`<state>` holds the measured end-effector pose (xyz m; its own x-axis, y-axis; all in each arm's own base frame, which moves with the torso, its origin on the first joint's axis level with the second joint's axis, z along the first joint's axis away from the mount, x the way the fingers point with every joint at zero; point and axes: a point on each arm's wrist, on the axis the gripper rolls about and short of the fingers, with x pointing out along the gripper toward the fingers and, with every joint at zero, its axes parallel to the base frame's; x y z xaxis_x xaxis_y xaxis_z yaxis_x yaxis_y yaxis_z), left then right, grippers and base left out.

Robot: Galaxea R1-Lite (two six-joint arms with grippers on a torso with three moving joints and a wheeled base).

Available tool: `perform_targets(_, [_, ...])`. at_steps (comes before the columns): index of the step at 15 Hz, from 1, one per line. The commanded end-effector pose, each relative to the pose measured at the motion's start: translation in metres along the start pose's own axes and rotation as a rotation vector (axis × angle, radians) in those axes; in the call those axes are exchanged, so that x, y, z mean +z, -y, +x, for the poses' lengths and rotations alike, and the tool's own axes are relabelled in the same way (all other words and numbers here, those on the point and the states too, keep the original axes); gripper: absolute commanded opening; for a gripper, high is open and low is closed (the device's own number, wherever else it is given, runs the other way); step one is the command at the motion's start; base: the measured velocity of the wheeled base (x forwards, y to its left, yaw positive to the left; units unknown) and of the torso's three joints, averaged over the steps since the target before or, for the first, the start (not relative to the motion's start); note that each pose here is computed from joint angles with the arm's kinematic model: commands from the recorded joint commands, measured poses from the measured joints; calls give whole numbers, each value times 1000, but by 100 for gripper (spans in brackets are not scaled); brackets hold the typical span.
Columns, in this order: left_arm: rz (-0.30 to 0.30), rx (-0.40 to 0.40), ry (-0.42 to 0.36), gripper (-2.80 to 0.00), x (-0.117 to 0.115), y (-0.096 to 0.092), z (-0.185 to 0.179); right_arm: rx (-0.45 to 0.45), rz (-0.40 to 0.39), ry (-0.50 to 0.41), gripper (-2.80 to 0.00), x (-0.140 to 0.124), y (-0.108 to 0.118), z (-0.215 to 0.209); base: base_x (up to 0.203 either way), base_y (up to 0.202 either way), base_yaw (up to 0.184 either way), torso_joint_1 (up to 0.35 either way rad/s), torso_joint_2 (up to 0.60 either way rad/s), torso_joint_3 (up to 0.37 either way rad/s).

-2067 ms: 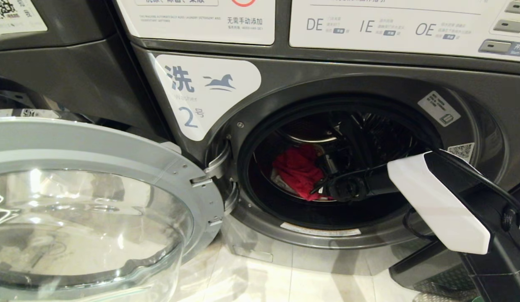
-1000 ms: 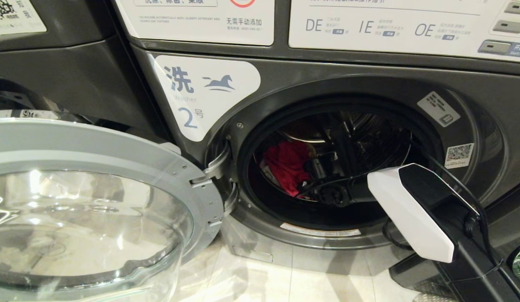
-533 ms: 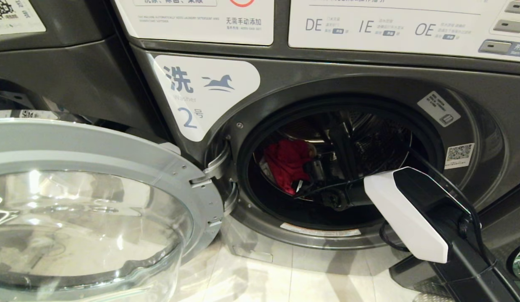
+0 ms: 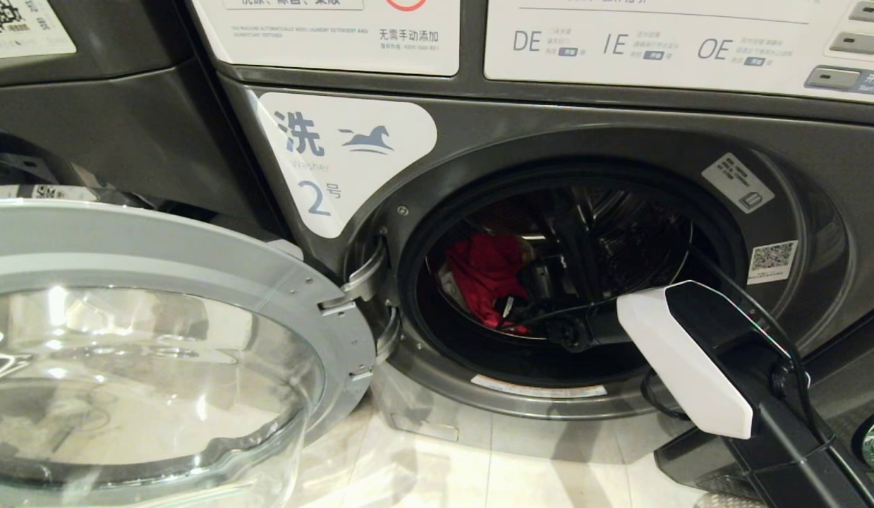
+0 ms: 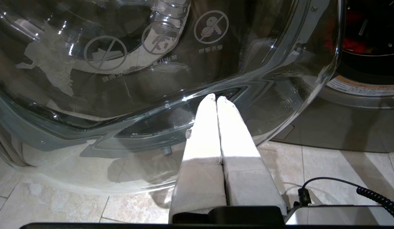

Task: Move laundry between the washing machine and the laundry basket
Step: Pick a cloth and place it into the basket

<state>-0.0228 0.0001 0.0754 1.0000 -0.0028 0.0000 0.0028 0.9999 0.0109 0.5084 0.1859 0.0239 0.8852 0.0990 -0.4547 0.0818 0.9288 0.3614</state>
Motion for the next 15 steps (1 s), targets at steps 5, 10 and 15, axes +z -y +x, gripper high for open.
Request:
perform_targets(5, [0, 1, 0, -280, 0, 0, 0, 4, -45, 30, 0, 2, 4, 3, 0, 0, 0, 0, 0, 0])
perform_targets(10, [0, 1, 1, -280, 0, 0, 0, 2, -47, 20, -280, -2, 5, 5, 0, 0, 0, 0, 0, 0])
perform_targets(15, [0, 0, 0, -280, 0, 0, 0, 7, -49, 19, -280, -1, 5, 5, 0, 0, 0, 0, 0, 0])
